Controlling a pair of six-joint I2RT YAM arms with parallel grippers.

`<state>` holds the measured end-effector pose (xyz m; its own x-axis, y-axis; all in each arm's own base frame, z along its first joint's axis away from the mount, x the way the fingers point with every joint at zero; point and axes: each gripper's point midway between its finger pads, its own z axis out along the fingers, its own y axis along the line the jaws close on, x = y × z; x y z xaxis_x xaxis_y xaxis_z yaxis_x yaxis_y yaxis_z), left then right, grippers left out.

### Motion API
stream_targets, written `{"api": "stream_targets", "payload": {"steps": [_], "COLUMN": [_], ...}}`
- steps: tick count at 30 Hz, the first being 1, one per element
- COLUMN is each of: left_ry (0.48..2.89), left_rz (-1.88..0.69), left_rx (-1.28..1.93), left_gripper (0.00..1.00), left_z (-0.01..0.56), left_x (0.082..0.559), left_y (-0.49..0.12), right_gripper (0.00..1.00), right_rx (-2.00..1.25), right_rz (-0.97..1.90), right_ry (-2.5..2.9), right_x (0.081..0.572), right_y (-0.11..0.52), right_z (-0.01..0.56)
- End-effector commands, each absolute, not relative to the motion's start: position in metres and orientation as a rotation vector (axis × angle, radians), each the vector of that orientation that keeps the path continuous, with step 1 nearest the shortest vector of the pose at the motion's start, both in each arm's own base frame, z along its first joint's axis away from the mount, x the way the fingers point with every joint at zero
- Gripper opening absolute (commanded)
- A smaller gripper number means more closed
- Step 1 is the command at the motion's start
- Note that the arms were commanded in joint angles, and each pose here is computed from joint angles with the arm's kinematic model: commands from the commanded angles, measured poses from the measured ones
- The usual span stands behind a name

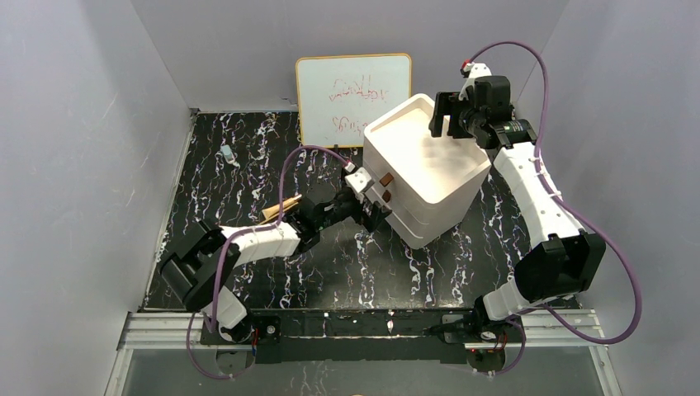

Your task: Organize the makeup

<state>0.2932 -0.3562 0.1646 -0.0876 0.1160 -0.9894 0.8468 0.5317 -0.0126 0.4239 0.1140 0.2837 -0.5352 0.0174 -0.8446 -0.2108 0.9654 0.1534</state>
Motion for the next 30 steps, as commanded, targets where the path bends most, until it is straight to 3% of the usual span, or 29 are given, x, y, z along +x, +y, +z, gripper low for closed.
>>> {"api": "stream_targets", "payload": {"steps": [1, 5, 11, 14, 16, 20, 30], "left_ry": [1.494, 1.503, 1.506, 1.5, 1.495, 1.495, 1.509], "left_rz": [-0.797, -0.822, -0.831, -0.826, -0.818, -0.804, -0.778], "left_rx": [0.777, 0.765, 0.745, 0.735, 0.723, 0.717, 0.721], "left_gripper": [0.96, 0.85, 0.61, 0.41, 0.2, 0.0, 0.0], "left_z": [0.179, 0.168, 0.162, 0.164, 0.167, 0.167, 0.161], "left_x": [0.302, 0.307, 0.313, 0.315, 0.317, 0.318, 0.307], "left_y": [-0.365, -0.374, -0.379, -0.379, -0.378, -0.375, -0.357], "right_gripper": [0.89, 0.89, 0.89, 0.89, 0.89, 0.89, 0.89], "right_rx": [-0.17, -0.174, -0.177, -0.178, -0.179, -0.181, -0.188], "right_rz": [0.415, 0.414, 0.413, 0.414, 0.414, 0.416, 0.421], "right_ry": [2.147, 2.146, 2.149, 2.151, 2.153, 2.157, 2.157], "right_x": [0.403, 0.404, 0.403, 0.403, 0.403, 0.403, 0.404], "right_y": [0.141, 0.143, 0.143, 0.144, 0.144, 0.145, 0.148], "right_z": [0.282, 0.283, 0.281, 0.28, 0.279, 0.277, 0.276]}}
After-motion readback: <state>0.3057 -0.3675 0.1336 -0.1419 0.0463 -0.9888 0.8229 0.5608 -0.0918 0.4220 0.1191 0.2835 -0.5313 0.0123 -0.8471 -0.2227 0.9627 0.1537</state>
